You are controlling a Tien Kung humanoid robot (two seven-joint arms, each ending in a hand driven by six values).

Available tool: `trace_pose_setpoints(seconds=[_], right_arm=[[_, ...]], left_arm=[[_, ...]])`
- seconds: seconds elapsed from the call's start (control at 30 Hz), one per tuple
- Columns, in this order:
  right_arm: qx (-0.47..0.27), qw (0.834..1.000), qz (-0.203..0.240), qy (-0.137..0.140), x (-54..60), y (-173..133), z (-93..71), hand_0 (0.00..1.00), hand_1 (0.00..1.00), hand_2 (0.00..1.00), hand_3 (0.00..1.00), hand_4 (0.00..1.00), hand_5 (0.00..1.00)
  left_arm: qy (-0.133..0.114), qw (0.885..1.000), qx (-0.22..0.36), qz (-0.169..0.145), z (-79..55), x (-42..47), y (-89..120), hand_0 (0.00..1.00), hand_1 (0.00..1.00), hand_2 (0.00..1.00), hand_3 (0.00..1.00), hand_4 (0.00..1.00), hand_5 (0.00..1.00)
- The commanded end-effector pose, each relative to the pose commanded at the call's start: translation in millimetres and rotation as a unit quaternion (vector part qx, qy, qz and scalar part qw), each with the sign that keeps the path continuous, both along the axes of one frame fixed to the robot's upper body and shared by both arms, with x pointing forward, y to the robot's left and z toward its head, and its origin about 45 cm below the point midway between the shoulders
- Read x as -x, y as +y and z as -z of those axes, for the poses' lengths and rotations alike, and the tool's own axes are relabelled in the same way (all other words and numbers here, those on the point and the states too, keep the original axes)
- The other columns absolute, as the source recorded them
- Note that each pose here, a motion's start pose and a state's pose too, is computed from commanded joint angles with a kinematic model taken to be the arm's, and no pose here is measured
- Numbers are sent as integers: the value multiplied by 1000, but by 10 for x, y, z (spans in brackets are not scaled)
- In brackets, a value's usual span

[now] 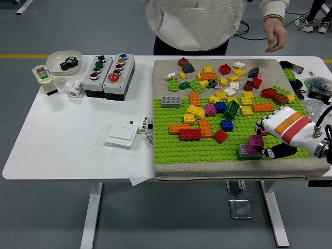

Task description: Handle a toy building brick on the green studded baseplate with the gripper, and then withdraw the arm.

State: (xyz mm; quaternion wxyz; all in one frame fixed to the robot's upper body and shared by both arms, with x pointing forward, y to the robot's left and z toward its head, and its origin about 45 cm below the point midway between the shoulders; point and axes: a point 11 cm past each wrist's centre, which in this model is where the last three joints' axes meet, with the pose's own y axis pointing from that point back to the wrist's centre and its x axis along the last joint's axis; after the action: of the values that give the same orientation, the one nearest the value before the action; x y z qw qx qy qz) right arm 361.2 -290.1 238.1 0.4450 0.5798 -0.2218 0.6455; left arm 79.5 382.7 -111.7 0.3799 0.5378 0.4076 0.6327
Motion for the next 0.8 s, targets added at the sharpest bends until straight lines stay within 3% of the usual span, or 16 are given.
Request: trace_pose_setpoints(seconds=[0.8], right_arm=[[4,1000,0,5,-18,-27,21,229,394,549,529,803,468]], left_arm=[[-1,1000,0,-1,0,-5,-4,597,691,657,549,564,613]])
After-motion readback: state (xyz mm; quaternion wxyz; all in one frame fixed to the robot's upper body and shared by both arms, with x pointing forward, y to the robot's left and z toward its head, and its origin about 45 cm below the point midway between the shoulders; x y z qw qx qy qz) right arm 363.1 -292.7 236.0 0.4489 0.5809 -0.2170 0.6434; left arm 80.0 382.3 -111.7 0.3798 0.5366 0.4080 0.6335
